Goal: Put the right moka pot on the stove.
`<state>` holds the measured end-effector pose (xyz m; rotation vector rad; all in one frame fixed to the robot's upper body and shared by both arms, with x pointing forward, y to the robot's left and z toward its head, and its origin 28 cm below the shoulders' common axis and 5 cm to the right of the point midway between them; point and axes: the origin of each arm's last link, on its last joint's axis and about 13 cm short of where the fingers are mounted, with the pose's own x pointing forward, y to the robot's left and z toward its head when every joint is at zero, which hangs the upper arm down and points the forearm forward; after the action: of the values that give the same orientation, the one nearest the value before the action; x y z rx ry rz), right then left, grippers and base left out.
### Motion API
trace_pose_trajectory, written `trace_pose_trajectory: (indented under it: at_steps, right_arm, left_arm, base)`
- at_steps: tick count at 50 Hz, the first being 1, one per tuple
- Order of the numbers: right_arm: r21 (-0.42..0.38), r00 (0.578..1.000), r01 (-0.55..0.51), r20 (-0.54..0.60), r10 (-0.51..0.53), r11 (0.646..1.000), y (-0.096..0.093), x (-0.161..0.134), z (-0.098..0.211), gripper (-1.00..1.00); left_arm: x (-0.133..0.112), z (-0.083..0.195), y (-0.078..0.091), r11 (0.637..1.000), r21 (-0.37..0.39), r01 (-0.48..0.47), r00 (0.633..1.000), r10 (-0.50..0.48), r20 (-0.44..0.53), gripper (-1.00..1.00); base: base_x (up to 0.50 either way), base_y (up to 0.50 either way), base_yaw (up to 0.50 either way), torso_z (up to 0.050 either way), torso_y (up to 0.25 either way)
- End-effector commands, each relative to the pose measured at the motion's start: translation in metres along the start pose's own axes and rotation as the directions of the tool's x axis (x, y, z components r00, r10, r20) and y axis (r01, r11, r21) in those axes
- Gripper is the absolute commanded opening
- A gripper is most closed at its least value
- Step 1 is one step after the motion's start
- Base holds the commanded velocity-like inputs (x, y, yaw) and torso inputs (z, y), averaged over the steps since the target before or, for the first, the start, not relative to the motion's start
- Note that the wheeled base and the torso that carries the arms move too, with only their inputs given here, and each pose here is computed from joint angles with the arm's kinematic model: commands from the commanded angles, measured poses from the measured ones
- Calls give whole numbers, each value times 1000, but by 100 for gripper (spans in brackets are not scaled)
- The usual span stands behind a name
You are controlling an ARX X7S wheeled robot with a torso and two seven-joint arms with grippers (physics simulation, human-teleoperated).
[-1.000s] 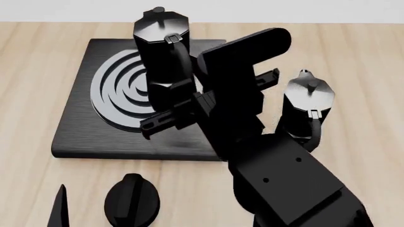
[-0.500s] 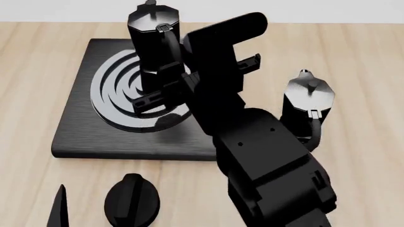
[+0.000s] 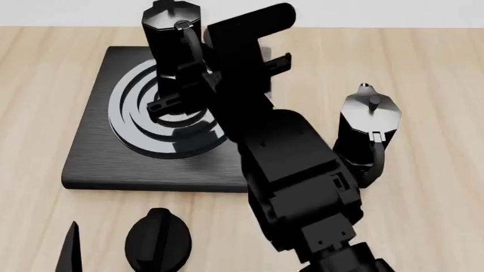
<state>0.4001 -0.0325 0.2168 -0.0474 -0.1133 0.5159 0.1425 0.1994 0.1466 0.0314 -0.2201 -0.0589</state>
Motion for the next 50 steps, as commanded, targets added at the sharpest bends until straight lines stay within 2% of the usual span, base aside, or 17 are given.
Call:
trace_pose_trajectory:
  at_steps: [1, 10, 30, 36, 49, 50]
  right_arm:
    - [5, 1000, 1, 31, -2, 1000, -3, 17, 4, -100]
    - [28, 1000, 2, 30, -2, 1000, -6, 25, -1, -100]
    - [19, 1000, -2, 7, 2, 1000, -2, 27, -8, -100]
    - [-10, 999, 1, -35, -1, 1000, -4, 23, -19, -100]
    - [-17, 994, -20, -105, 18, 1000, -2, 17, -39, -100]
    - [-24, 994, -10, -112, 7, 1000, -3, 17, -40, 100]
  left_arm:
    - [-1, 0, 0, 1000, -7, 5, 1000, -5, 5, 100]
    - [-1, 1, 0, 1000, -8, 5, 1000, -5, 3, 100]
    - [-1, 1, 0, 1000, -10, 8, 1000, -8, 4, 100]
    - [-1, 1, 0, 1000, -12, 6, 1000, -6, 4, 100]
    - [-1, 1, 0, 1000, -18, 2, 1000, -2, 7, 100]
    - [-1, 1, 0, 1000, -18, 3, 1000, -3, 8, 100]
  base:
    - [0, 0, 0, 0, 0]
    - [0, 0, 0, 0, 1]
    - [0, 0, 0, 1, 1]
    - [0, 0, 0, 0, 2]
    - [0, 0, 0, 0, 1]
    - [0, 0, 0, 0, 0]
